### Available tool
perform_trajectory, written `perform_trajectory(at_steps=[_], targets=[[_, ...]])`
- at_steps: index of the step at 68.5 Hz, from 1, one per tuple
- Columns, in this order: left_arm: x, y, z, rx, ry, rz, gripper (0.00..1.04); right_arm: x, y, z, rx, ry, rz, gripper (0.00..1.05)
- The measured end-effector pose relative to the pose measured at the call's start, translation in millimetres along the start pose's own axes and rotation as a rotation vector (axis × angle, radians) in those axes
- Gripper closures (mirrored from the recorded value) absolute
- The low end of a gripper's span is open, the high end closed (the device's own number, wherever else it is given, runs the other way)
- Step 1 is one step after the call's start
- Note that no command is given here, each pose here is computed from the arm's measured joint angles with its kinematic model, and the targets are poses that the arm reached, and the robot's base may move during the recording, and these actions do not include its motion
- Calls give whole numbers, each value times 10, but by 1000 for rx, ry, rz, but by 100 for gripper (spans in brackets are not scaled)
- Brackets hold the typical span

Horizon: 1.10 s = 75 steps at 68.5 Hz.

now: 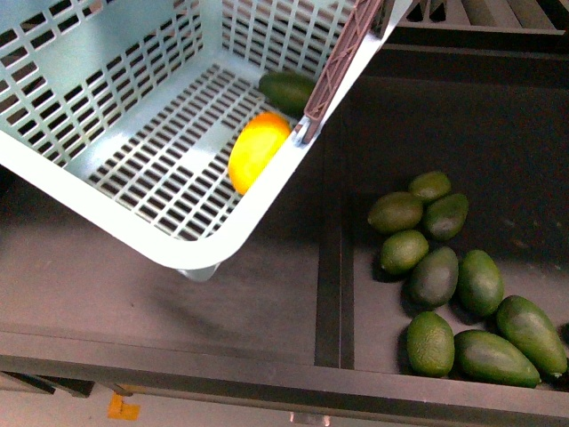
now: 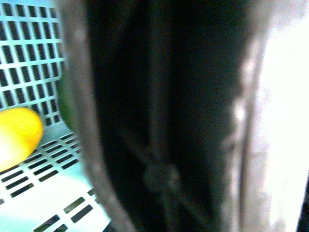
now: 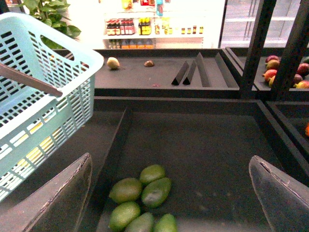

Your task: Pick mango and avocado into basket

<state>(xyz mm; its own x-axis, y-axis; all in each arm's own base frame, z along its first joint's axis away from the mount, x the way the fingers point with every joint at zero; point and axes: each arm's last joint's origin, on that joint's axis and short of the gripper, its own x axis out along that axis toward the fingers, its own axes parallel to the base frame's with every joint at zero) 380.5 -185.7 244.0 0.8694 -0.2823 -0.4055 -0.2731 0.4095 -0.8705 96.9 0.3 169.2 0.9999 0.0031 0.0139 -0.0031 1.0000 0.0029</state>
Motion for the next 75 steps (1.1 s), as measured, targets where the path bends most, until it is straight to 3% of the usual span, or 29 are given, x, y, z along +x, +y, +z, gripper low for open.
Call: perform_trajectory(at_steps=[13,30,62,66,75], targets=[[621,257,273,-78,12,103,92,0,0,0,0,0,0,9],[1140,485,668,-200,-87,178,92,0,0,0,0,0,-1,9],[1194,1014,701,-318,-97,245,92,0,0,0,0,0,0,9],[1145,1038,716,-323,-109,239,82,0,0,0,0,0,0,9],[905,1065,820,-345,-165,217,48,0,0,0,0,0,0,9]])
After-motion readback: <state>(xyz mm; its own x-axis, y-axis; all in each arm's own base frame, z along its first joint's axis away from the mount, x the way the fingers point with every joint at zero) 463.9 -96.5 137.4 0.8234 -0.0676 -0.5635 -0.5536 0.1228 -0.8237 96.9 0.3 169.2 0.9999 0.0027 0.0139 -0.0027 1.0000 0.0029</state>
